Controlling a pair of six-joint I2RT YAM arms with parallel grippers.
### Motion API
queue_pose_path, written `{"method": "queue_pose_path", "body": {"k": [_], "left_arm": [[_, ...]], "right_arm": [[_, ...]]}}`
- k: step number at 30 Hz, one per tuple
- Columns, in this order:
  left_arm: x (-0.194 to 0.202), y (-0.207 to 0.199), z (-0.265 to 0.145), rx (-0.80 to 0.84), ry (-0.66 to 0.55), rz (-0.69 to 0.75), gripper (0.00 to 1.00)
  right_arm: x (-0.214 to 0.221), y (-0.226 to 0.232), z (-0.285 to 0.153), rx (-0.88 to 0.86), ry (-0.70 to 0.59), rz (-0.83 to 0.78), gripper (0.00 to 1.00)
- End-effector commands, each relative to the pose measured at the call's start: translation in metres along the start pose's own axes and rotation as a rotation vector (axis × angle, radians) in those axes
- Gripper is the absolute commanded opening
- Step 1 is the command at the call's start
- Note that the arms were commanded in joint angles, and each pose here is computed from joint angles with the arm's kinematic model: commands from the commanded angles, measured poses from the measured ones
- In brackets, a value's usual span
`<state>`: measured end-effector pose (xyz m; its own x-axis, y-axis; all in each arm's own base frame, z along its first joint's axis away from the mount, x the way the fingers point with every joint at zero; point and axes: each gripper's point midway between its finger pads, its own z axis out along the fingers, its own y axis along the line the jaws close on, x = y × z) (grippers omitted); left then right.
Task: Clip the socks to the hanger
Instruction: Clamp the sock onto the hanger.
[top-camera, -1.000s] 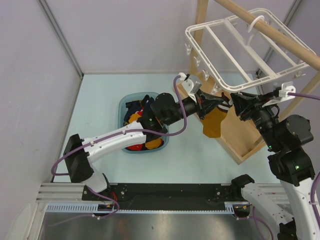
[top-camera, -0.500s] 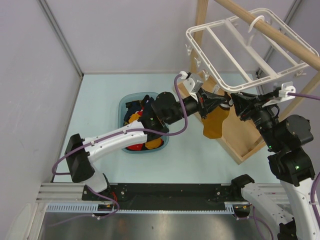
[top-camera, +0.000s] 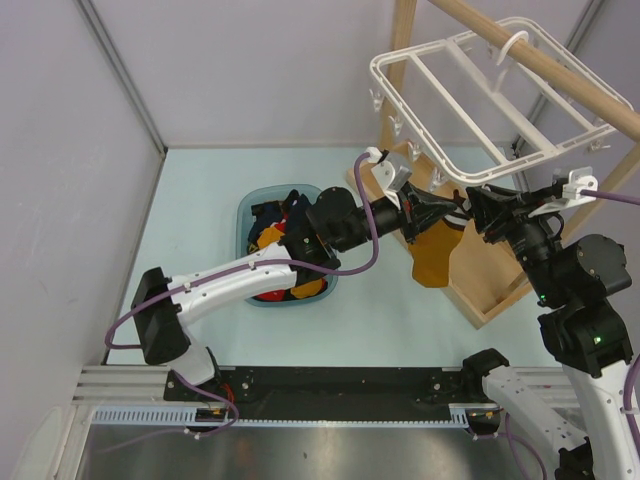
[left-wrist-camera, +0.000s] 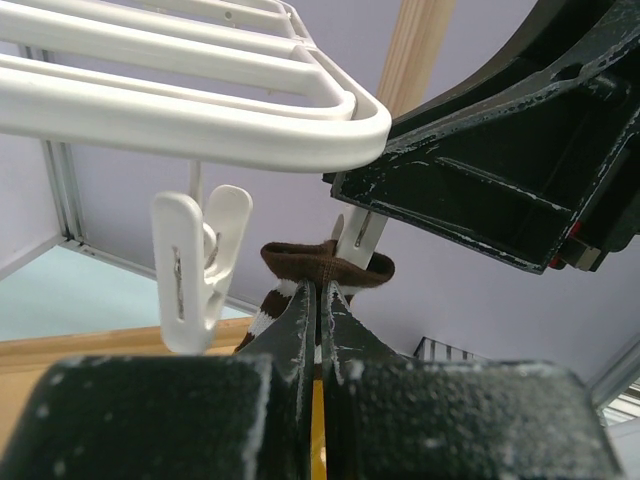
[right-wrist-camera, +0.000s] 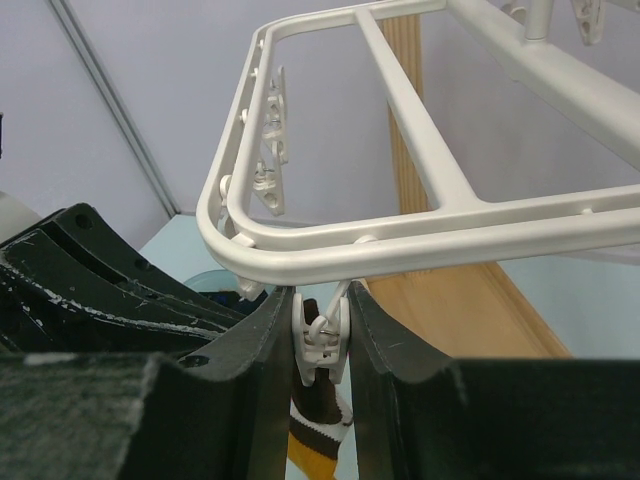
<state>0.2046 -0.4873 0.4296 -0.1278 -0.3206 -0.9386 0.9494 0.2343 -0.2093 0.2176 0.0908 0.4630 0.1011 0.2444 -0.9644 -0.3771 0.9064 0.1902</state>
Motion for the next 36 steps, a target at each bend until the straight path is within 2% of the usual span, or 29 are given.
{"method": "queue_pose_path", "body": {"k": [1, 12, 23, 26, 27, 30, 36], "left_arm": [[-0.035, -0.019, -0.002, 0.057, -0.076, -0.006, 0.0], [-0.041, -0.018, 0.004, 0.051, -0.102, -0.014, 0.0], [-0.047, -0.024, 0.001, 0.073, -0.119, -0.039, 0.0], [-0.045, -0.022, 0.001, 0.063, -0.119, -0.038, 0.01], [-0.045, -0.021, 0.001, 0.061, -0.118, -0.039, 0.02], [-0.042, -0.02, 0.002, 0.06, -0.116, -0.036, 0.08], [-0.032, -0.011, -0.004, 0.02, -0.09, -0.003, 0.29]], "right_arm": [[-0.013, 0.005, -0.005, -0.025, -0.024, -0.02, 0.0], [-0.007, 0.02, -0.004, -0.114, 0.002, -0.029, 0.0], [-0.006, 0.014, -0.007, -0.079, 0.007, -0.038, 0.0], [-0.007, 0.014, -0.009, -0.082, 0.001, -0.037, 0.1], [-0.007, 0.014, -0.009, -0.082, 0.001, -0.034, 0.18], [-0.011, 0.015, -0.011, -0.086, -0.014, -0.034, 0.31], [-0.02, 0.014, -0.019, -0.075, -0.048, -0.033, 0.46]]}}
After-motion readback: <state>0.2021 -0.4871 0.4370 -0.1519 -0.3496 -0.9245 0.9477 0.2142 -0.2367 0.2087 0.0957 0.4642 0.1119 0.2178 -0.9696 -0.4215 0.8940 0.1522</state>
